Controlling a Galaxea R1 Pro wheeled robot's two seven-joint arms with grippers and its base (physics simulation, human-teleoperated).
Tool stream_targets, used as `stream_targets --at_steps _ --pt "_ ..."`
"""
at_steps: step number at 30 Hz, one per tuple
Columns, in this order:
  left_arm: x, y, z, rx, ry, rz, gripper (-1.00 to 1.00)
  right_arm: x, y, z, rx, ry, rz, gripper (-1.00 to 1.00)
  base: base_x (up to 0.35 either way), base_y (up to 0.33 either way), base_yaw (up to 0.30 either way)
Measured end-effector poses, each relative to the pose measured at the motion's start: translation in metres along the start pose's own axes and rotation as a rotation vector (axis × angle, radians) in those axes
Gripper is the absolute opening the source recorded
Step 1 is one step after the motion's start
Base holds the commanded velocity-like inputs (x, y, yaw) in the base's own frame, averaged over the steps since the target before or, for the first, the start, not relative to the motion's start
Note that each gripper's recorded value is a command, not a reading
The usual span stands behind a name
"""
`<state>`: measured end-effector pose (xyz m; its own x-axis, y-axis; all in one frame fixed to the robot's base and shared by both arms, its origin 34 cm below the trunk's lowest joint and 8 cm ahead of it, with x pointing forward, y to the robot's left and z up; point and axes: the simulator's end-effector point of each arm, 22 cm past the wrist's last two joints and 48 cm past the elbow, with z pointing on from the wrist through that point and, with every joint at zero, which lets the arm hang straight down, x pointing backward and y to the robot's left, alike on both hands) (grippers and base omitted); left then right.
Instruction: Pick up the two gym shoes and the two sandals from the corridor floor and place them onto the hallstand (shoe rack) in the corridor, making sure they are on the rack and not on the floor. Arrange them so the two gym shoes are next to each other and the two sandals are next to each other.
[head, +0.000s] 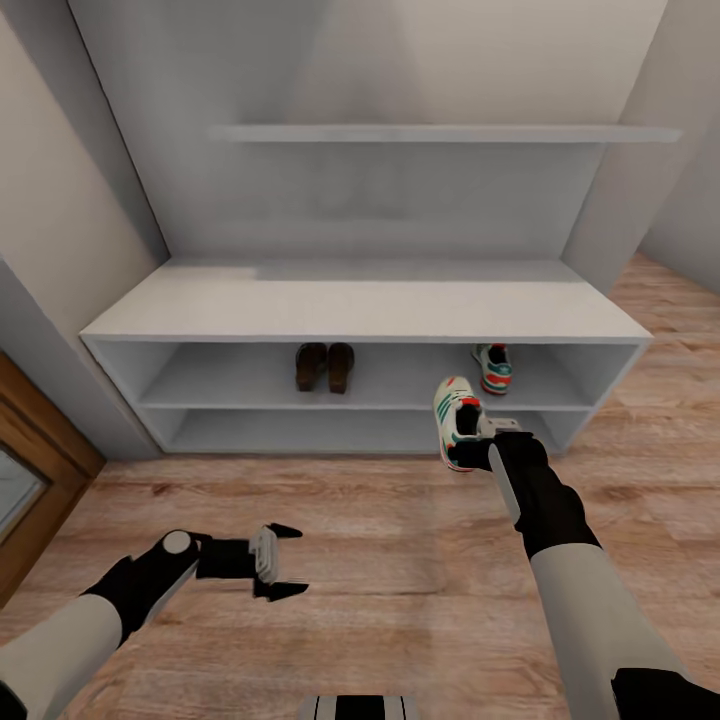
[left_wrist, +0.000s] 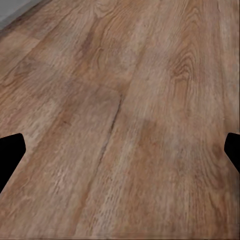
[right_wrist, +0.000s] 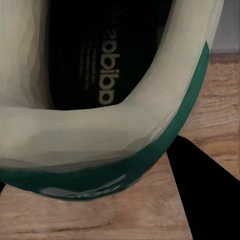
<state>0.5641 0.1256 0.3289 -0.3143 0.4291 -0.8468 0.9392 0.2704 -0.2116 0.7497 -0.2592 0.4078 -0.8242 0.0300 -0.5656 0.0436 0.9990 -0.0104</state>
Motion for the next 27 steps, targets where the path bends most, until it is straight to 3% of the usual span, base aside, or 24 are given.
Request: stream_targets --at_steps 3,7,27 --pt "0.01 -0.014 0.006 0.045 0.042 0.021 1.0 0.0 0.0 0.0 0.0 0.0 0.0 -1.0 0.093 0.0 0.0" --pt "0.013 -0.017 0.008 0.056 0.053 0.027 1.0 0.0 0.0 0.0 0.0 0.0 0.0 -1.0 0.051 0.0 0.0" --pt "0.013 -0.019 0.009 0.061 0.055 0.029 1.0 0.001 -0.002 0.001 0.004 0.001 0.0 -1.0 0.23 0.0 0.0"
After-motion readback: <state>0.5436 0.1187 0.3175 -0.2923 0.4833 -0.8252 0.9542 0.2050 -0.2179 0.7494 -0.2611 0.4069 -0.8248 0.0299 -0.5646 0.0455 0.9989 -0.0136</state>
